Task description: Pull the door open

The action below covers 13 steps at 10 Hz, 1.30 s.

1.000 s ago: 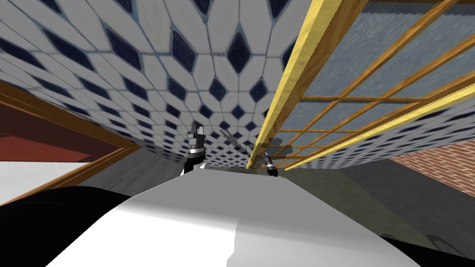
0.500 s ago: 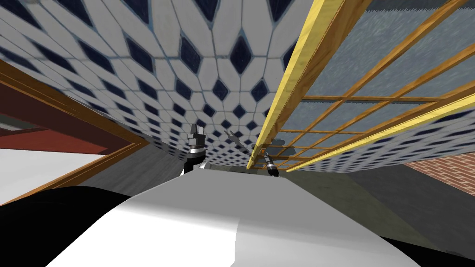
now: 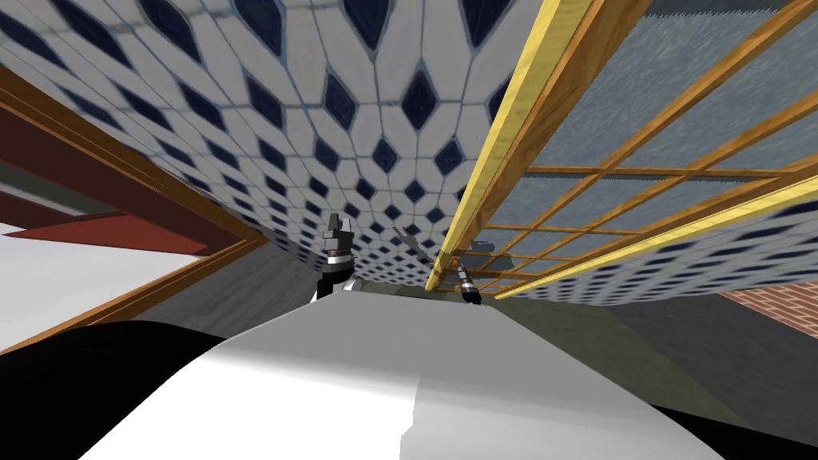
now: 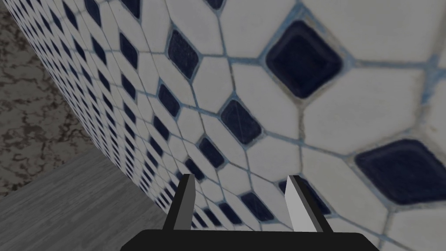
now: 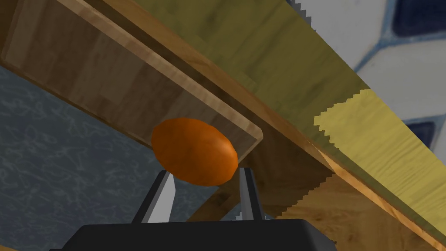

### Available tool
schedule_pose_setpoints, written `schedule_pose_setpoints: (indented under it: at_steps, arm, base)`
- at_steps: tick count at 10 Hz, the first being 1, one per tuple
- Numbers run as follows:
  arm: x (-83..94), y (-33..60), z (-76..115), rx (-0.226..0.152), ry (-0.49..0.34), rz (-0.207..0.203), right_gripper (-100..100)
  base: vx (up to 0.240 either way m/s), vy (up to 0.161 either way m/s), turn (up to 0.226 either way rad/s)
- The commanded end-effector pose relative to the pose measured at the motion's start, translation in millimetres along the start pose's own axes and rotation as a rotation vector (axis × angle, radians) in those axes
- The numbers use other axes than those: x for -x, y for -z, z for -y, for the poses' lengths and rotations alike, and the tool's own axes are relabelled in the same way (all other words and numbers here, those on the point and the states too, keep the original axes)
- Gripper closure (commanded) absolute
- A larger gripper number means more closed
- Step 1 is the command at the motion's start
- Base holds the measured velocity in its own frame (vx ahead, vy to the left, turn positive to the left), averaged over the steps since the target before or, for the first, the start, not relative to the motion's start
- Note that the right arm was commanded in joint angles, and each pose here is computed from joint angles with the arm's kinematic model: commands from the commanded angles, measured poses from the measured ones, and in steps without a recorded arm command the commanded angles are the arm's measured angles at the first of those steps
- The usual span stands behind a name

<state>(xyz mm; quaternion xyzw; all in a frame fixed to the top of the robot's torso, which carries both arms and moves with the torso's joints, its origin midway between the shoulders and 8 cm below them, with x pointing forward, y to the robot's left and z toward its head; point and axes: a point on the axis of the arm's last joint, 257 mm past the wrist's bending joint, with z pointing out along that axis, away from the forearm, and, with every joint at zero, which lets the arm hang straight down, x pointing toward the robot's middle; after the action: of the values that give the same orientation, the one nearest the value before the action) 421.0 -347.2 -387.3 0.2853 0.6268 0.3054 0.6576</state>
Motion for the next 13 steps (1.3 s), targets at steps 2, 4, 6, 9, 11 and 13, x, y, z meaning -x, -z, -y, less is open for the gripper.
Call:
schedule_pose_setpoints:
  at_steps: [2,4,6,9,11,13]
  arm:
    - [-13.0,2.2,-6.4,-0.003,-0.096,-0.009,100]
    - [-9.9,2.4,-4.3,-0.009,-0.146,0.001,100]
    - [-6.7,2.7,-2.1,-0.015,-0.198,0.012,100]
    - [-3.5,3.1,0.1,-0.02,-0.254,0.024,100]
    - [-0.2,3.4,2.5,-0.025,-0.305,0.036,100]
    - [3.1,3.9,4.8,-0.03,-0.356,0.049,100]
  base:
    - [-0.033,-0.016,0.088]
    - [-0.031,-0.021,0.071]
    - [-0.039,-0.014,0.09]
    - [-0.039,-0.018,0.075]
    - [-0.041,-0.023,0.101]
    - [-0.045,-0.02,0.082]
